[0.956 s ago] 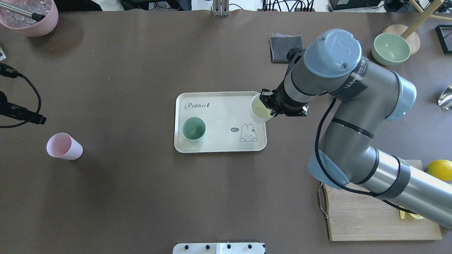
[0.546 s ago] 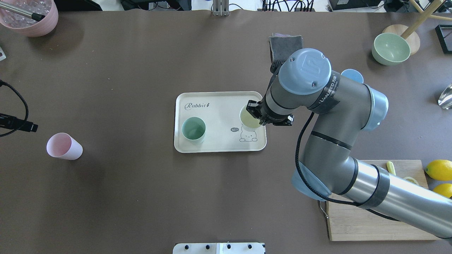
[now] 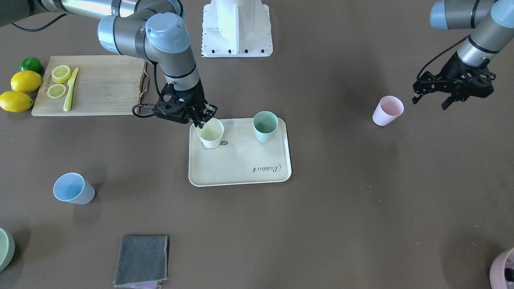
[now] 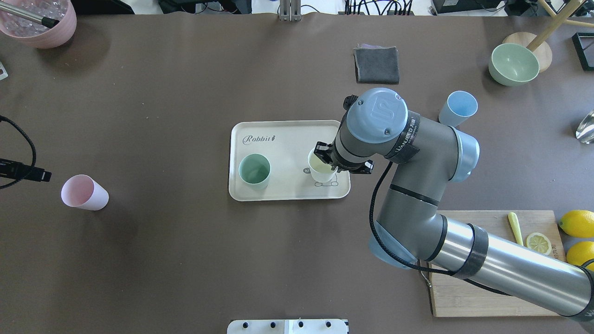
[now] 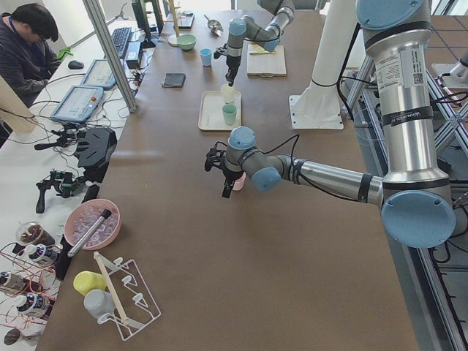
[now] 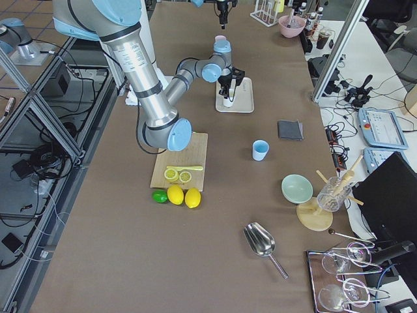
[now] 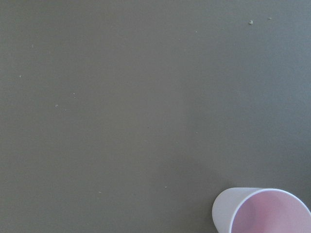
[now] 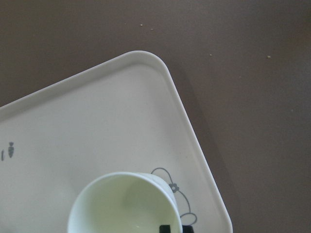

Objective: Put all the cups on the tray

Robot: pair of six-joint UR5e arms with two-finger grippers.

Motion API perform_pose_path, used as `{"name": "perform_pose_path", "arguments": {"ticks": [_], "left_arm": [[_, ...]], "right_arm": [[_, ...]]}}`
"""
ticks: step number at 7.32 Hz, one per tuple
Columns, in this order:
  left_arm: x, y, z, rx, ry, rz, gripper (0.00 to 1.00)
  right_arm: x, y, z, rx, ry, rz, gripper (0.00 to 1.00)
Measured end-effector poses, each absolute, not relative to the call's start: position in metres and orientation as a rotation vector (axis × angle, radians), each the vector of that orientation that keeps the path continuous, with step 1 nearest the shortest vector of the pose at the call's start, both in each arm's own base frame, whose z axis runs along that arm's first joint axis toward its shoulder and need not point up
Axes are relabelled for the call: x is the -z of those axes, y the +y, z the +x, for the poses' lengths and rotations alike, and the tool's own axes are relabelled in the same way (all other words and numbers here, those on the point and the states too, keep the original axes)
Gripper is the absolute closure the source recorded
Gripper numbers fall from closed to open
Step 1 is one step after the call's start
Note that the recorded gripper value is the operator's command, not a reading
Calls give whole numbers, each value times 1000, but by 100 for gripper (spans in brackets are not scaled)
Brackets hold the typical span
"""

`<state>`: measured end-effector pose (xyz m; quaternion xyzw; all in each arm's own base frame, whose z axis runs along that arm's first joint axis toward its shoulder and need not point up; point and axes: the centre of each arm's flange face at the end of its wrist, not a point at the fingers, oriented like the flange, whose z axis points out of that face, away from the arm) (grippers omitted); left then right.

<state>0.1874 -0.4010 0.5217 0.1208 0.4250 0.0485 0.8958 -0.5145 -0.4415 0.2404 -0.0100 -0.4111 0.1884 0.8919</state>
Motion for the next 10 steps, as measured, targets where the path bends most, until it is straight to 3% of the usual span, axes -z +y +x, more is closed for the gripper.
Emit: {"name": "perform_pose_path", "arguments": {"ticks": [1,3,5,6,7,10], "left_arm": [[-520,-396,197,-84,899,234,2],[-520,-393,210,-49,920,202,23],[-535,-392,221,-25,939,186,35],[-544,-389,230,-23,953,176,51],[-543,-387,243,-13,971,161,100],[-524,-385,268,-6,1018,149,100]], "right_arm": [[-242,-444,-518,-393,-859,-14,0],[-232,-449,-510,-391,-884,3,0],[-210,-461,-465,-375,-937,1,0],[-202,-467,-438,-362,-946,-5,0],[-198,-473,-405,-341,-941,-2,0],[-220,-493,-334,-283,-907,32,0]]}}
